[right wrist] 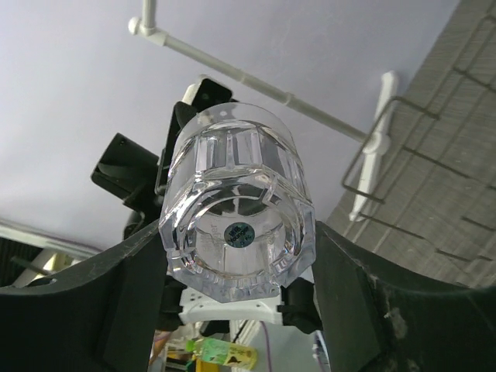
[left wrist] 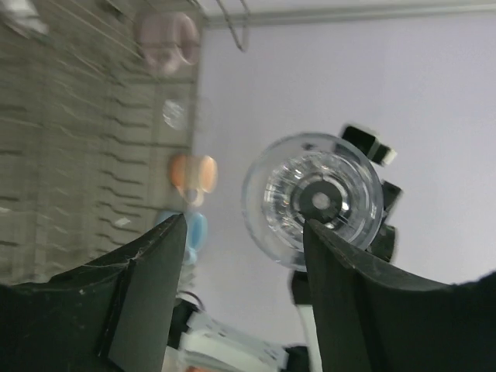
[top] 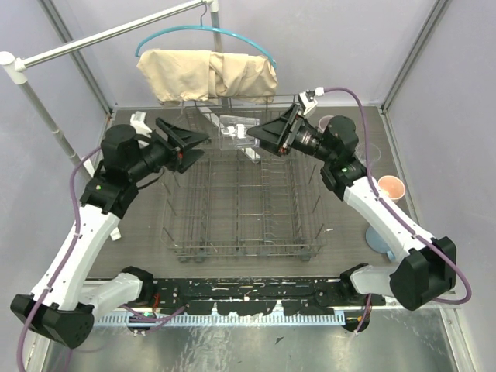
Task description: Load the cups into the dish rack
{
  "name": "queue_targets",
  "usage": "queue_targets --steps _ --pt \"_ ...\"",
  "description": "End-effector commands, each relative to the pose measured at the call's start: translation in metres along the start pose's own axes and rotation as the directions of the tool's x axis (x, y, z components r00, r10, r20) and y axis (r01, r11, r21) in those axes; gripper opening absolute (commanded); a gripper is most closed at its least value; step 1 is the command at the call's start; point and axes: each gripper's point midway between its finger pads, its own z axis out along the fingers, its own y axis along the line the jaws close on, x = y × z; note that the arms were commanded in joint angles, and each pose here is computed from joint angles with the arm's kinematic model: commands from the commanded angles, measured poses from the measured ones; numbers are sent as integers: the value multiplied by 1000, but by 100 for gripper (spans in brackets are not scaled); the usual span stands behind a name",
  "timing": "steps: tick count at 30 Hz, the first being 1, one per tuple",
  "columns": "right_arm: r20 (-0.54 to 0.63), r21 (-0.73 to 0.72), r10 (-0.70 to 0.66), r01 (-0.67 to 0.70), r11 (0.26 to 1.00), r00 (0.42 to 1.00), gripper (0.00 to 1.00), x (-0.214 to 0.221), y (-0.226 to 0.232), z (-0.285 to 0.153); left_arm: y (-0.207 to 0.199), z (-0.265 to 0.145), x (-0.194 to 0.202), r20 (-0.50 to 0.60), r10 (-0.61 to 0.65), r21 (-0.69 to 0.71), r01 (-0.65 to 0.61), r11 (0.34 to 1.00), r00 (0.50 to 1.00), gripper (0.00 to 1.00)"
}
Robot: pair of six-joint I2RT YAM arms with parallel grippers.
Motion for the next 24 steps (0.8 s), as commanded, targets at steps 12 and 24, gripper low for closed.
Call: queue_targets --steps 12,24 --pt "-114 594 -371 363 718 921 20 -61 -65 -55 119 -53 -63 -24 397 -533 -348 771 917 80" --pt "-306 871 -349 409 273 886 13 -92 -123 -119 158 -34 -53 -105 411 -494 -406 769 906 98"
